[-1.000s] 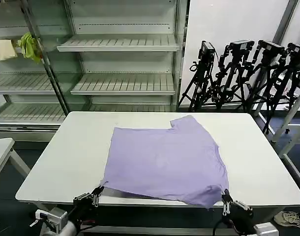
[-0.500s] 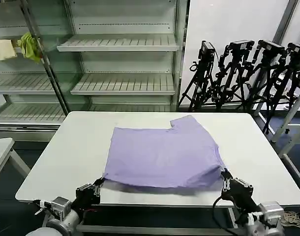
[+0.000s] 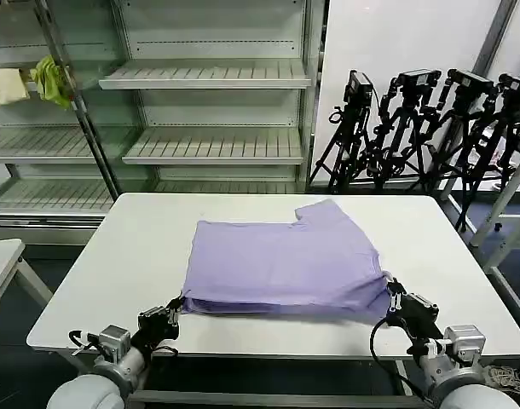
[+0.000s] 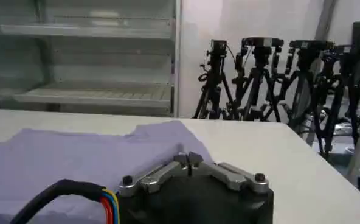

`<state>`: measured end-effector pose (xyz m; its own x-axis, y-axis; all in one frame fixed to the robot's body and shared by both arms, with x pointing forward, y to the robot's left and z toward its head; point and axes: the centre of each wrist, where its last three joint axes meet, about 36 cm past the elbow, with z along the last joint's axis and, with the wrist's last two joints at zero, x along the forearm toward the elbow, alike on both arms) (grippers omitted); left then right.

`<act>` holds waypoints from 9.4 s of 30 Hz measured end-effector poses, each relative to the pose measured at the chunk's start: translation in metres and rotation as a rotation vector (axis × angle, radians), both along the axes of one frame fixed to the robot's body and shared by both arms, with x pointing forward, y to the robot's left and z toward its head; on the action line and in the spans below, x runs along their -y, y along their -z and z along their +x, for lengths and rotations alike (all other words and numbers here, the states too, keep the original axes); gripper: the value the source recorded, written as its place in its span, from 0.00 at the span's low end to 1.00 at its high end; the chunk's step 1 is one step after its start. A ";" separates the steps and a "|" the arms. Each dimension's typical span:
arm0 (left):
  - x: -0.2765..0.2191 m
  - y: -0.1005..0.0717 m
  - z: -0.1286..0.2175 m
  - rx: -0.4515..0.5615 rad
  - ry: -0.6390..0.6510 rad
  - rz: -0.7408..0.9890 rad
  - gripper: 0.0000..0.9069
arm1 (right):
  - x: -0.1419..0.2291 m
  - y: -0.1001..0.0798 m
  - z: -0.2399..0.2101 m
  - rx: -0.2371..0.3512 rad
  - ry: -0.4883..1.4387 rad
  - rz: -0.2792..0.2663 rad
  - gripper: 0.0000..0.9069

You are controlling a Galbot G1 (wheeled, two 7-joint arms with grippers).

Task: Fold and organize the clothes.

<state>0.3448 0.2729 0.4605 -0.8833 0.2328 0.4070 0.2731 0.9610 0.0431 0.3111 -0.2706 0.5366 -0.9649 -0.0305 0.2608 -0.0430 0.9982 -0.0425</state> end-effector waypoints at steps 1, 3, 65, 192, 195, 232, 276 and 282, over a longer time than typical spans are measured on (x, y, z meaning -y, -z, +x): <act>0.000 0.001 0.002 0.000 -0.001 -0.001 0.00 | 0.001 0.000 0.002 0.003 -0.001 -0.001 0.00; -0.001 0.002 0.007 0.002 -0.003 -0.001 0.00 | 0.002 0.000 0.007 0.010 -0.002 -0.002 0.00; -0.003 0.020 0.059 0.037 -0.070 0.033 1.00 | 0.030 0.045 0.123 -0.060 0.032 -0.090 1.00; 0.008 0.037 -0.007 -0.071 -0.031 -0.044 0.01 | 0.031 0.069 0.020 -0.285 -0.101 -0.174 0.39; 0.007 0.038 -0.007 -0.071 -0.031 -0.044 0.01 | 0.033 0.073 0.022 -0.285 -0.096 -0.173 0.09; 0.006 0.039 -0.018 -0.080 -0.027 -0.030 0.01 | 0.034 0.063 0.006 -0.304 -0.145 -0.212 0.00; 0.015 0.045 -0.023 -0.085 -0.027 -0.047 0.01 | 0.040 0.088 0.042 -0.217 -0.101 -0.196 0.31; 0.015 0.045 -0.023 -0.086 -0.028 -0.048 0.01 | 0.041 0.092 0.045 -0.212 -0.099 -0.194 0.00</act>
